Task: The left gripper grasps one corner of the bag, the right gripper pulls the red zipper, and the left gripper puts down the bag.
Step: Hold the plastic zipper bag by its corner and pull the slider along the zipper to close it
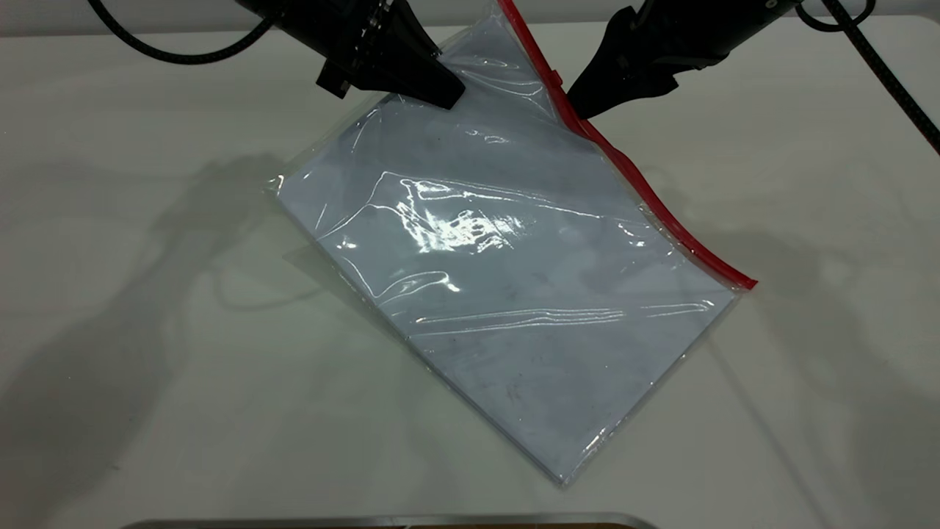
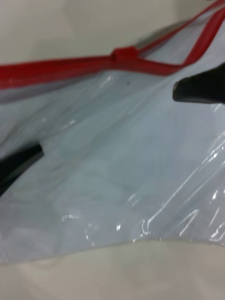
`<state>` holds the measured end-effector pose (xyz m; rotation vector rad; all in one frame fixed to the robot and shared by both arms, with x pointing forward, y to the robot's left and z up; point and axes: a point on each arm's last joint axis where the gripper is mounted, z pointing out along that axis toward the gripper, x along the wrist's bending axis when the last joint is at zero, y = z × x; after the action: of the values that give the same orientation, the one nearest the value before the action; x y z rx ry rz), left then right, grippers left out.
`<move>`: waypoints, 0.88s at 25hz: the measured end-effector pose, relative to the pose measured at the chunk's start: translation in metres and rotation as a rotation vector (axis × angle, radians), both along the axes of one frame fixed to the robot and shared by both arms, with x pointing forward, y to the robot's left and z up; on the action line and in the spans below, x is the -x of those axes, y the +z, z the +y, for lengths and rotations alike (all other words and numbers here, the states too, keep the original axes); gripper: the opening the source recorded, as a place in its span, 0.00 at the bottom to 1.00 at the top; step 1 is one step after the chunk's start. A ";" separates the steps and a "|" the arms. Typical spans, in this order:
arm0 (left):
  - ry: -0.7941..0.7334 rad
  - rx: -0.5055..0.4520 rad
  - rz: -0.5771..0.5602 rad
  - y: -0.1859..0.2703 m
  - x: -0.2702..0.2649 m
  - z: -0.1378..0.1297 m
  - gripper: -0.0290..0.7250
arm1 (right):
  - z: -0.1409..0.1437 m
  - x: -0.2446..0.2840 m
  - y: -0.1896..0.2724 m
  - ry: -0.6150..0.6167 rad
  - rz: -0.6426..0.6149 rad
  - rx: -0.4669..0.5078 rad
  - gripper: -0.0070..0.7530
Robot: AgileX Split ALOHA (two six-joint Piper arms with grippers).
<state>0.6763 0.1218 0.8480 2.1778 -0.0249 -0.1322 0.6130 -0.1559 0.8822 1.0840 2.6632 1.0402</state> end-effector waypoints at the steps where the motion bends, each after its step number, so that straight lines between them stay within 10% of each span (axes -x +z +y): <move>1: -0.003 0.002 0.002 0.000 0.000 0.000 0.11 | 0.000 0.000 0.000 0.003 -0.001 -0.005 0.66; 14: -0.053 0.051 0.046 0.006 0.006 -0.002 0.11 | 0.011 -0.001 0.010 0.056 -0.059 -0.146 0.61; 22: -0.065 0.073 0.059 0.007 0.008 -0.005 0.11 | 0.014 0.001 0.013 0.092 -0.069 -0.181 0.25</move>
<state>0.6682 0.1164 0.8555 2.0999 -0.0660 -0.2295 0.6122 -0.1421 0.8948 0.9425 2.6278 1.3332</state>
